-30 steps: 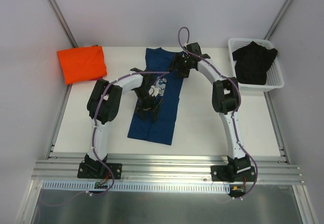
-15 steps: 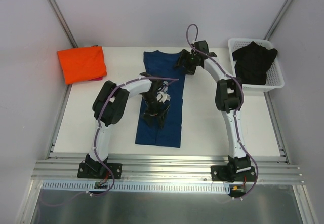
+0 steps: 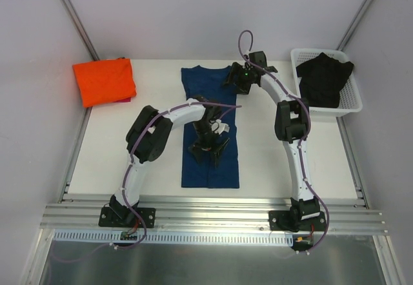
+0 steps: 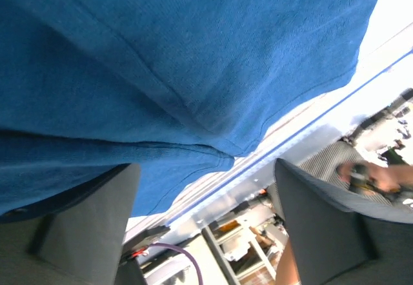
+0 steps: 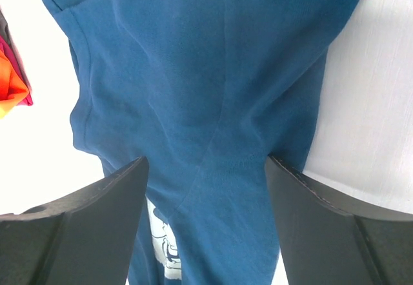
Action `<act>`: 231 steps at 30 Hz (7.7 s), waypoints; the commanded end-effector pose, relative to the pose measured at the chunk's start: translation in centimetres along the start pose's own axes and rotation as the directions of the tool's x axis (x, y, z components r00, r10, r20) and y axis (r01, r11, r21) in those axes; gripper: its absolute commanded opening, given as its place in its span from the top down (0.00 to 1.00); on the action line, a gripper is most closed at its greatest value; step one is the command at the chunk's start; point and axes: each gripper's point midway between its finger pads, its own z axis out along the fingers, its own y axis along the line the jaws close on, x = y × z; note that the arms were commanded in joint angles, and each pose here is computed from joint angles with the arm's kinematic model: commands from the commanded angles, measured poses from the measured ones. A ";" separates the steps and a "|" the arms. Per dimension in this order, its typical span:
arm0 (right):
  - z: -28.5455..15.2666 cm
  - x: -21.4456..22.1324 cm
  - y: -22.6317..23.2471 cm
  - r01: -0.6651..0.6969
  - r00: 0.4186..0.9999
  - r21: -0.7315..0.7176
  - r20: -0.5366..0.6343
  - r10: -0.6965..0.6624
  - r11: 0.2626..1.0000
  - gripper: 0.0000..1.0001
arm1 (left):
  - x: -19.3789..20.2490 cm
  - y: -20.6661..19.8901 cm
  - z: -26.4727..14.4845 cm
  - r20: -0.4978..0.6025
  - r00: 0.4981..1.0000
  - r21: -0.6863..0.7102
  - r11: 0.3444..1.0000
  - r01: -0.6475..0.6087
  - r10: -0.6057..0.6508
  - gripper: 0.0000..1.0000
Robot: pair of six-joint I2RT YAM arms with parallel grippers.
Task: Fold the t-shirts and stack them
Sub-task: Rotate the tshirt 90 degrees, then grab the bottom of the folded rectangular tshirt with both arms, then fold the folded rectangular tshirt in 1/3 of the way
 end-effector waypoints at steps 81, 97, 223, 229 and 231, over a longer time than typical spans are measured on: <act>-20.1 39.5 -2.5 0.027 0.822 0.241 -0.558 0.116 0.970 0.53 | 10.6 4.8 -0.1 0.019 0.872 0.260 0.844 0.469 -0.490 0.46; -19.1 38.8 -2.3 0.030 0.829 0.229 -0.550 0.104 0.973 0.55 | 10.0 4.6 1.6 -0.031 0.875 0.244 0.845 0.475 -0.483 0.49; -7.1 3.6 0.6 0.249 0.968 0.128 -0.014 -0.250 0.960 1.00 | -18.3 18.7 -21.3 0.741 0.669 -0.170 0.950 0.261 -0.051 0.99; -6.4 3.4 -0.2 0.263 0.965 0.143 -0.019 -0.263 0.954 1.00 | -18.8 19.6 -21.6 0.752 0.658 -0.201 0.936 0.288 -0.041 0.39; -6.6 3.0 -0.2 0.266 0.963 0.162 -0.007 -0.269 0.950 0.73 | -18.7 19.7 -21.6 0.752 0.658 -0.205 0.935 0.290 -0.039 0.23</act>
